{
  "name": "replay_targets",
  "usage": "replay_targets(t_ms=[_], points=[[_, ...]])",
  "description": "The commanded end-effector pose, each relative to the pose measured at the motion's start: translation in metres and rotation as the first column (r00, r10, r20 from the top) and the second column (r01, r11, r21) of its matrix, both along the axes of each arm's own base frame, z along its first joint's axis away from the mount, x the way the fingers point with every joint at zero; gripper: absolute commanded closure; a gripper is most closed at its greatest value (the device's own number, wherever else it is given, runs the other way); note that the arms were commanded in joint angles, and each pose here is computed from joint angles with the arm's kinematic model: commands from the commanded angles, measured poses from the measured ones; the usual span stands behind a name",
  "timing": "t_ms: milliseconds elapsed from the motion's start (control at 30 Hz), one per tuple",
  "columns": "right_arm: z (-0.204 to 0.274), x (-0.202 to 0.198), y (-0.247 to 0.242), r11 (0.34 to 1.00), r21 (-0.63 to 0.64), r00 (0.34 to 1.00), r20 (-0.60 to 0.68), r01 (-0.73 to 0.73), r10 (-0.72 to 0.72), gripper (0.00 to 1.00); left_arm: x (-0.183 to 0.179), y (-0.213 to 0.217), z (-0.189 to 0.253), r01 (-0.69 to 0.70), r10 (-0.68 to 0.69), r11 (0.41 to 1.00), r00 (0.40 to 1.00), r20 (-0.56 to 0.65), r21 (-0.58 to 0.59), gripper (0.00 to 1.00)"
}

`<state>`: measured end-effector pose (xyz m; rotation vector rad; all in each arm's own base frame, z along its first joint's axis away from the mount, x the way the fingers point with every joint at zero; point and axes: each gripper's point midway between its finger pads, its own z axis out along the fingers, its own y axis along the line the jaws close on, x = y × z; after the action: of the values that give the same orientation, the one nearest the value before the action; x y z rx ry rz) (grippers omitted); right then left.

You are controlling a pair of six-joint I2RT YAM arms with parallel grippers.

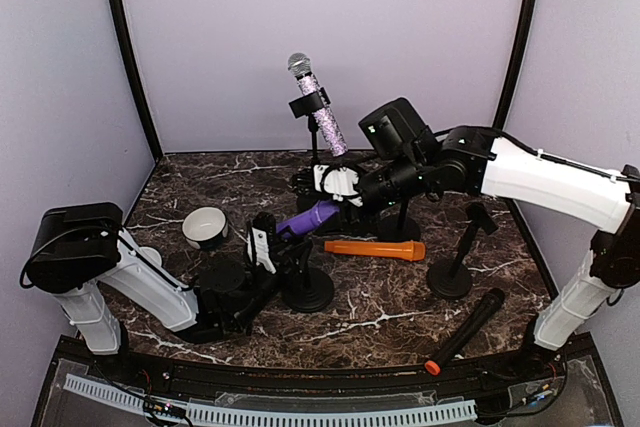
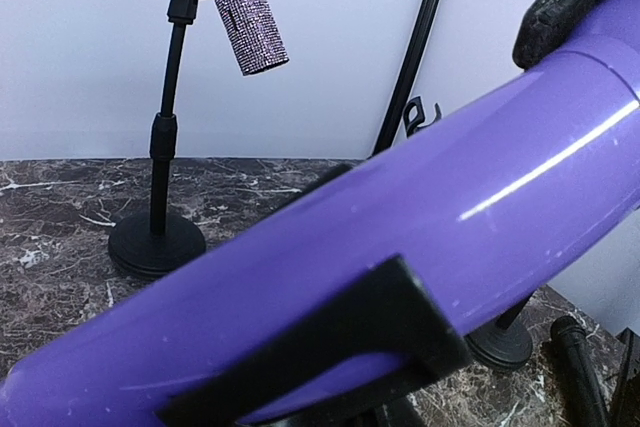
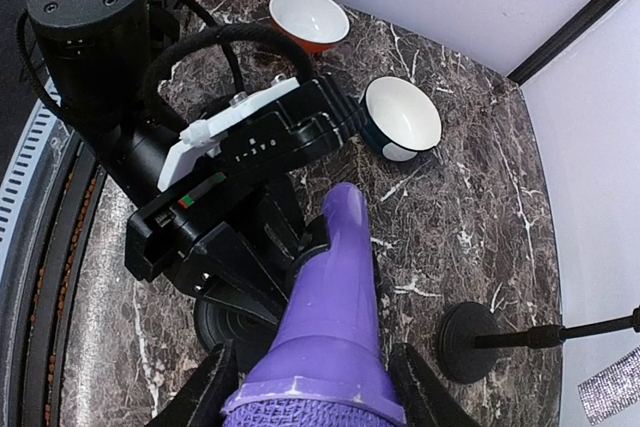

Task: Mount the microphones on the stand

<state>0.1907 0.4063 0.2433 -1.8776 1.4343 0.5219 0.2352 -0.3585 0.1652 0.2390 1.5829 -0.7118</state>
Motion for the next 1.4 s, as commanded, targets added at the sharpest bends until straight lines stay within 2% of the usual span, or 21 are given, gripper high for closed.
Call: replay_targets(t_ms=[0, 100, 233, 367, 433, 467, 533, 600, 700, 900, 1100, 1367], points=[[-0.133, -0.067, -0.095, 0.818, -0.562, 0.945, -0.319, -0.126, -0.073, 1.0, -0.002, -0.001, 0.013, 0.017, -0.025, 0.989, 0.998, -0.05, -0.145, 1.0], [-0.14, -0.066, -0.096, 0.807, -0.579, 0.944, -0.318, -0.116, -0.093, 1.0, -0.002, 0.001, 0.012, 0.016, -0.024, 0.989, 0.998, -0.052, -0.145, 1.0], [-0.124, -0.062, -0.089, 0.838, -0.539, 0.949, -0.299, -0.082, -0.1, 1.0, -0.002, 0.003, 0.012, 0.008, -0.016, 0.989, 0.998, -0.056, -0.147, 0.99], [-0.087, -0.038, -0.061, 0.917, -0.397, 0.965, -0.226, 0.035, -0.134, 1.0, -0.003, 0.015, 0.013, -0.061, 0.052, 0.989, 0.996, -0.067, -0.138, 0.65], [-0.065, -0.02, -0.045, 0.949, -0.298, 0.972, -0.172, 0.104, -0.161, 1.0, -0.006, 0.017, 0.017, -0.069, 0.062, 0.989, 0.997, -0.056, -0.129, 0.52], [-0.055, -0.012, -0.038, 0.958, -0.253, 0.975, -0.142, 0.134, -0.173, 1.0, -0.008, 0.017, 0.017, -0.064, 0.058, 0.991, 0.997, -0.054, -0.119, 0.36], [-0.033, 0.005, -0.027, 0.967, -0.174, 0.975, -0.093, 0.185, -0.203, 1.0, -0.011, 0.018, 0.018, -0.057, 0.051, 0.994, 0.997, -0.06, -0.098, 0.24], [-0.011, 0.02, -0.016, 0.97, -0.098, 0.972, -0.064, 0.221, -0.228, 1.0, -0.016, 0.02, 0.016, -0.056, 0.051, 0.996, 0.996, -0.073, -0.075, 0.17], [0.02, 0.042, -0.004, 0.964, 0.019, 0.964, -0.033, 0.265, -0.264, 1.0, -0.025, 0.029, 0.01, -0.061, 0.056, 0.997, 0.993, -0.105, -0.051, 0.13], [0.06, 0.088, 0.019, 0.927, 0.193, 0.944, 0.016, 0.321, -0.33, 1.0, -0.043, 0.045, -0.007, -0.07, 0.071, 0.997, 0.984, -0.165, 0.01, 0.12], [0.069, 0.131, 0.041, 0.898, 0.247, 0.921, 0.051, 0.364, -0.387, 1.0, -0.052, 0.057, -0.013, -0.079, 0.083, 0.996, 0.978, -0.191, 0.031, 0.12], [0.065, 0.162, 0.069, 0.884, 0.286, 0.915, 0.058, 0.369, -0.4, 1.0, -0.053, 0.066, -0.01, -0.111, 0.118, 0.992, 0.978, -0.173, 0.055, 0.11]])
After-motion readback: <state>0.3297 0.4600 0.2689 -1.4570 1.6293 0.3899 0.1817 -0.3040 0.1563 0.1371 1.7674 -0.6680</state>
